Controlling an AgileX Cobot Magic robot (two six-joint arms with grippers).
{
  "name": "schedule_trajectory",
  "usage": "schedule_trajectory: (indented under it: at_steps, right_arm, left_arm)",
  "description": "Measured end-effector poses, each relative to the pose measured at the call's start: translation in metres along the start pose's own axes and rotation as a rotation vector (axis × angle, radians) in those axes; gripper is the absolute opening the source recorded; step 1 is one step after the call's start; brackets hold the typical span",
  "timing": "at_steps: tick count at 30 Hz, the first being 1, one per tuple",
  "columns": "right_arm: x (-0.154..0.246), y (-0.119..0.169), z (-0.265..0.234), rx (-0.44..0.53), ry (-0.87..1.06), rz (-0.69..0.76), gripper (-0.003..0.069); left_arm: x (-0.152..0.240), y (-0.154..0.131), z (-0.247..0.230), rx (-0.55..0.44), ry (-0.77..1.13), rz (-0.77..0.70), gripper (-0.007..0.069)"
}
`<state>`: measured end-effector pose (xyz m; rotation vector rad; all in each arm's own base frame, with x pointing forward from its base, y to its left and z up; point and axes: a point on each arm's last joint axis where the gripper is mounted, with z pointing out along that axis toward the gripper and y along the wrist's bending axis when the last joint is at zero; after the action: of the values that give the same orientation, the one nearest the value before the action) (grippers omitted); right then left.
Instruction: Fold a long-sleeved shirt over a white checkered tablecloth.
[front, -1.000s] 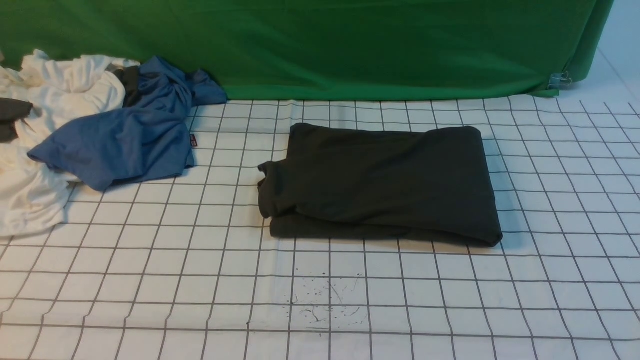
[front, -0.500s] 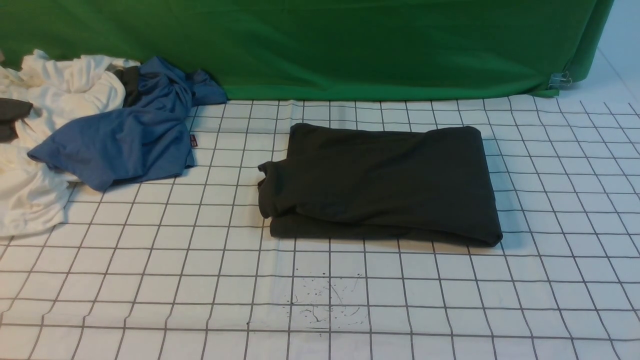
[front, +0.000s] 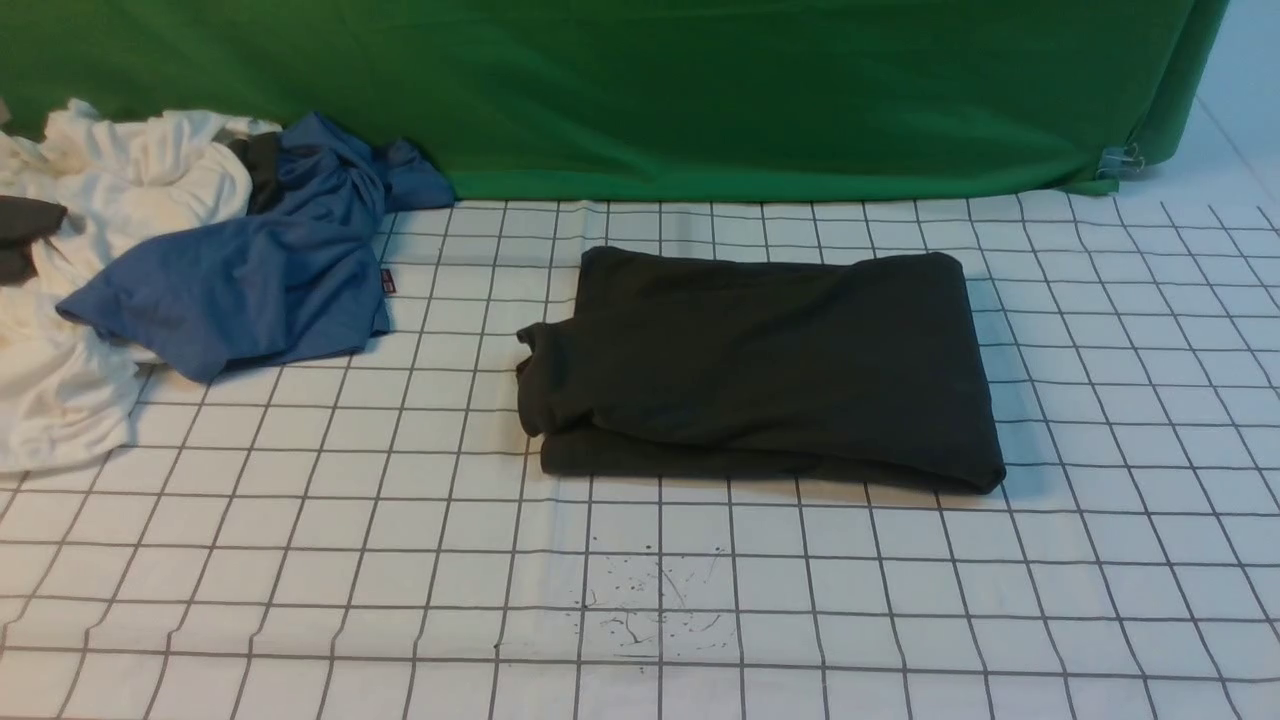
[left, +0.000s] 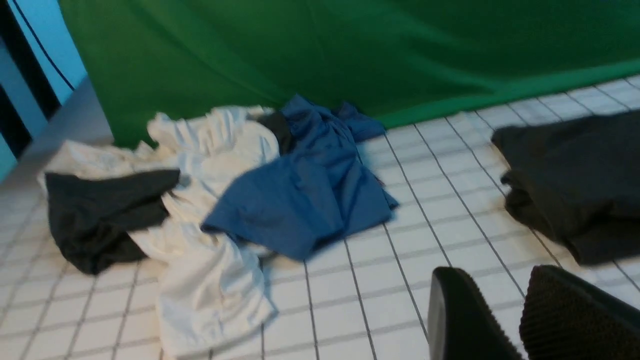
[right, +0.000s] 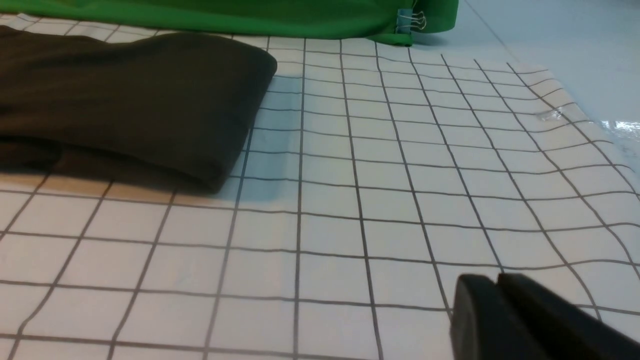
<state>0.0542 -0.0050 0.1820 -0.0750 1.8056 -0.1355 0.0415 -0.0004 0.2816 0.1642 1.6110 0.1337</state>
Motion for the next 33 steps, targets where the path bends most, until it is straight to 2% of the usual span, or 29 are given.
schedule_trajectory:
  at_steps: [4,6,9,13,14,16,17,18,19,22,33]
  right_arm:
    - [0.0,0.0,0.0,0.0,0.0,0.0,0.0094]
    - [0.0,0.0,0.0,0.0,0.0,0.0,0.0103]
    - [0.0,0.0,0.0,0.0,0.0,0.0,0.0111]
    - [0.0,0.0,0.0,0.0,0.0,0.0,0.0123]
    - [0.0,0.0,0.0,0.0,-0.001,0.0,0.0125]
    - [0.0,0.0,0.0,0.0,-0.001,0.0,0.0134]
    - [0.0,0.0,0.0,0.0,-0.001,0.0,0.0139]
    - [0.0,0.0,0.0,0.0,-0.001,0.0,0.014]
    - [0.0,0.0,0.0,0.0,-0.001,0.0,0.0143]
    - [0.0,0.0,0.0,0.0,-0.001,0.0,0.0146]
    - [0.0,0.0,0.0,0.0,-0.001,0.0,0.0168]
  left_arm:
    - [0.01,0.0,0.006,-0.09,-0.184,-0.004,0.0157]
    - [0.028,0.0,0.009,-0.144,-0.245,-0.046,0.0158]
    - [0.048,-0.002,0.013,-0.162,-0.216,-0.11,0.0159]
    - [0.067,-0.005,0.017,-0.15,-0.15,-0.269,0.0141]
    - [0.07,-0.006,0.018,-0.135,-0.125,-0.334,0.0102]
    - [0.075,-0.008,0.019,-0.109,-0.062,-0.356,0.0041]
    - [0.078,-0.01,0.019,-0.095,-0.032,-0.33,0.0003]
    - [0.078,-0.01,0.019,-0.092,-0.027,-0.323,0.0]
    - [0.081,-0.012,0.019,-0.072,0.01,-0.252,-0.0025]
    - [0.086,-0.014,0.019,-0.049,0.072,-0.167,-0.0031]
    - [0.09,-0.015,0.019,-0.037,0.119,-0.176,-0.0031]
